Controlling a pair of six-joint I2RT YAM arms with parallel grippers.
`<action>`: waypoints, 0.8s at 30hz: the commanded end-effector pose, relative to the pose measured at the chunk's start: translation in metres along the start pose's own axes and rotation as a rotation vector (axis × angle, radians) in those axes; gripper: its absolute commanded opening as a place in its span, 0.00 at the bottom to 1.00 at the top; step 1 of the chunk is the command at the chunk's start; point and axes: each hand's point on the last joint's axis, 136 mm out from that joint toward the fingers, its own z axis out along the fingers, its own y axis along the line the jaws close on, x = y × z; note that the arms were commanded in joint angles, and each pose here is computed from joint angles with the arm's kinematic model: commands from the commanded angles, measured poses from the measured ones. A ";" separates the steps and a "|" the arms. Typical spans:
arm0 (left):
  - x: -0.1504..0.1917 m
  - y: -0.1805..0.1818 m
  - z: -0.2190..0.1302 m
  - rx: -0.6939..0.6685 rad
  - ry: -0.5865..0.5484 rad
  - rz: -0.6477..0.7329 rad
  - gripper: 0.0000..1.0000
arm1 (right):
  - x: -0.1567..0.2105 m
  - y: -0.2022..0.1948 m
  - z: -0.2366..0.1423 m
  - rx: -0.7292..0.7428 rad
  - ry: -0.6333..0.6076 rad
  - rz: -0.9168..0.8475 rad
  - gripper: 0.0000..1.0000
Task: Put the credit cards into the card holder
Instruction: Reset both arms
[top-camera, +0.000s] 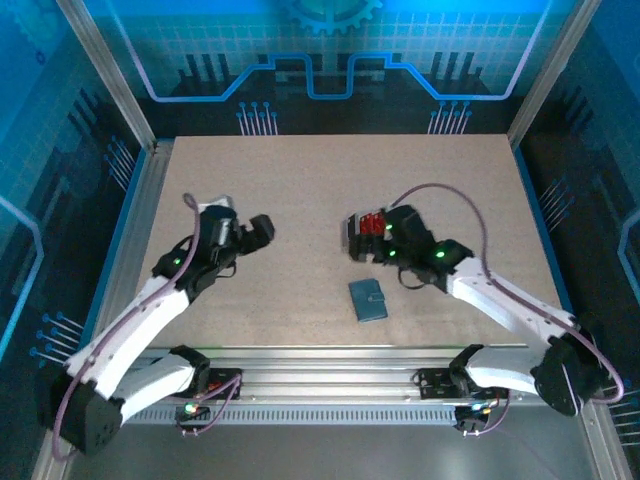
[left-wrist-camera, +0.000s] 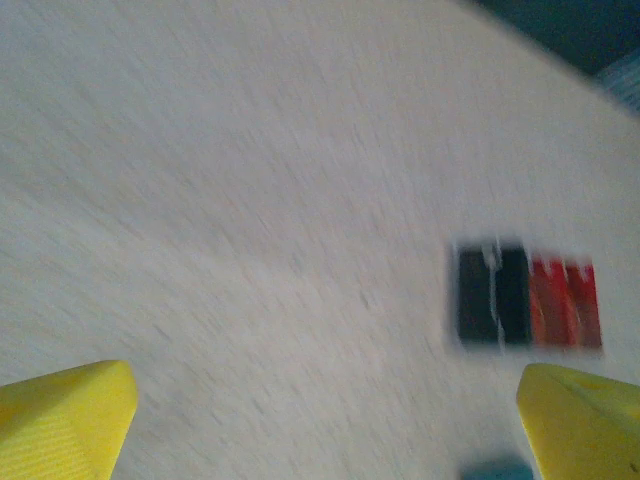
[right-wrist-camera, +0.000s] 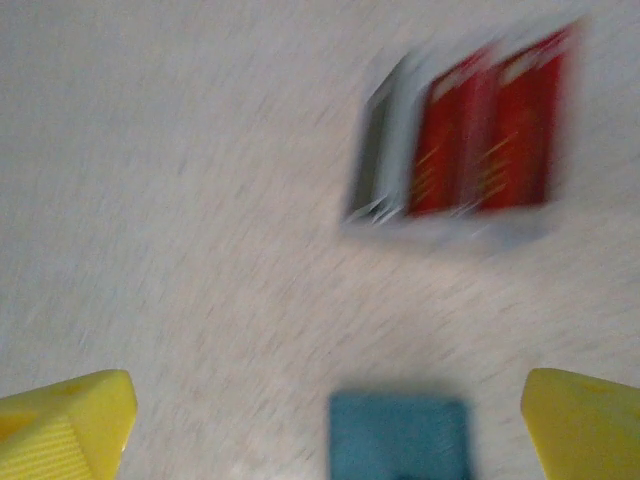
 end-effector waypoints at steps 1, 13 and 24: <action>-0.027 0.080 0.000 -0.395 -0.257 0.165 0.99 | -0.022 -0.079 -0.022 0.324 -0.123 -0.002 1.00; -0.042 0.136 0.084 -0.403 -0.434 0.341 0.99 | -0.045 -0.185 -0.024 0.542 -0.507 -0.225 1.00; -0.019 0.123 0.118 -0.133 -0.370 0.334 0.99 | -0.054 -0.200 0.054 0.368 -0.472 -0.214 1.00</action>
